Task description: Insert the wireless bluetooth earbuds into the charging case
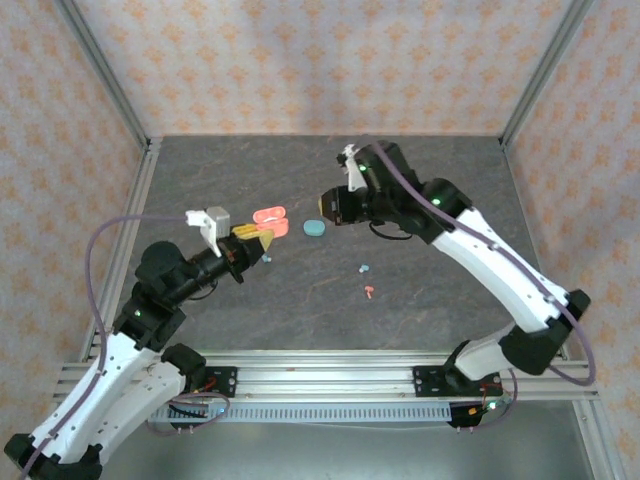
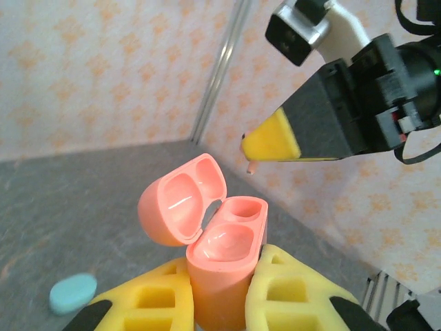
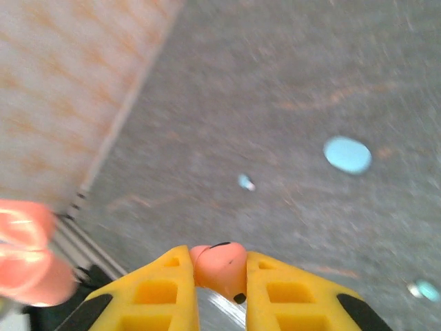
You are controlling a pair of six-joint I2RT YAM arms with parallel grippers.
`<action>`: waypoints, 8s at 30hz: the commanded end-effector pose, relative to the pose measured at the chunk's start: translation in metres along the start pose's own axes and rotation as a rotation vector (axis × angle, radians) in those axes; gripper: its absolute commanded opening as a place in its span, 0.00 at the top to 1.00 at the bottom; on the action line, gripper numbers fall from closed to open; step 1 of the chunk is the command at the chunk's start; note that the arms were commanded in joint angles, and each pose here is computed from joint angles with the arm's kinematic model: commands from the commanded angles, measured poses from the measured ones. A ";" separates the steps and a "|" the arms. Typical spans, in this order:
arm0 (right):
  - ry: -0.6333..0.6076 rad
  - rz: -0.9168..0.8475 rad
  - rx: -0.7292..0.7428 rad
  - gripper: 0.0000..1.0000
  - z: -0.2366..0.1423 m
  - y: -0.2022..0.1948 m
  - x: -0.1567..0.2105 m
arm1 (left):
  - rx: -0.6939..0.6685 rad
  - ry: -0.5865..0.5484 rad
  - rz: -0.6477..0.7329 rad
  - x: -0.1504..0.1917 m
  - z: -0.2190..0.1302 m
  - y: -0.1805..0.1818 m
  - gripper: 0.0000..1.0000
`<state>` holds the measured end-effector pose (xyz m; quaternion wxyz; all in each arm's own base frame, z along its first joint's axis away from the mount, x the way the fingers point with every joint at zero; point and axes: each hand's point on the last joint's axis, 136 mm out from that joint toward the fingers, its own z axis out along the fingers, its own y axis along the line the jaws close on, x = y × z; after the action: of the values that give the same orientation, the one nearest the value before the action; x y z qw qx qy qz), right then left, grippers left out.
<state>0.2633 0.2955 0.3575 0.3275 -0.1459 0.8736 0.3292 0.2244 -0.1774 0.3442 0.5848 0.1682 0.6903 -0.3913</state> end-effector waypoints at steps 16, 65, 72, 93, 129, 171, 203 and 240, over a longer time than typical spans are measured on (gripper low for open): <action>-0.133 -0.107 -0.212 0.82 -0.049 0.073 -0.030 | 0.157 0.016 0.181 -0.041 0.027 -0.045 1.00; 0.132 -0.092 -0.110 0.68 -0.016 0.054 0.017 | 0.142 0.028 0.230 -0.045 0.039 -0.046 1.00; 0.114 -0.086 -0.100 0.57 -0.020 0.055 0.011 | 0.147 0.028 0.227 -0.045 0.038 -0.048 1.00; -0.029 0.211 0.067 0.43 -0.051 -0.016 -0.007 | 0.112 0.013 0.238 -0.036 0.028 -0.044 1.00; 0.694 0.379 0.362 0.54 0.100 -0.222 0.246 | -0.062 0.140 0.150 0.031 -0.034 -0.012 1.00; 0.535 0.669 0.420 0.53 0.121 -0.187 0.218 | -0.079 0.134 0.095 0.047 -0.031 -0.003 1.00; 0.427 0.835 0.463 0.66 0.131 -0.207 0.238 | -0.064 0.139 0.087 0.047 -0.026 -0.005 1.00; 0.132 0.419 0.263 0.98 0.053 -0.130 0.096 | -0.019 0.085 0.131 0.024 -0.013 -0.014 1.00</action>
<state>0.2728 0.2345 0.1514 0.1453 0.1037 0.9504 0.2547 0.1958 -0.1741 0.2919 0.5472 0.2070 0.7420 -0.3273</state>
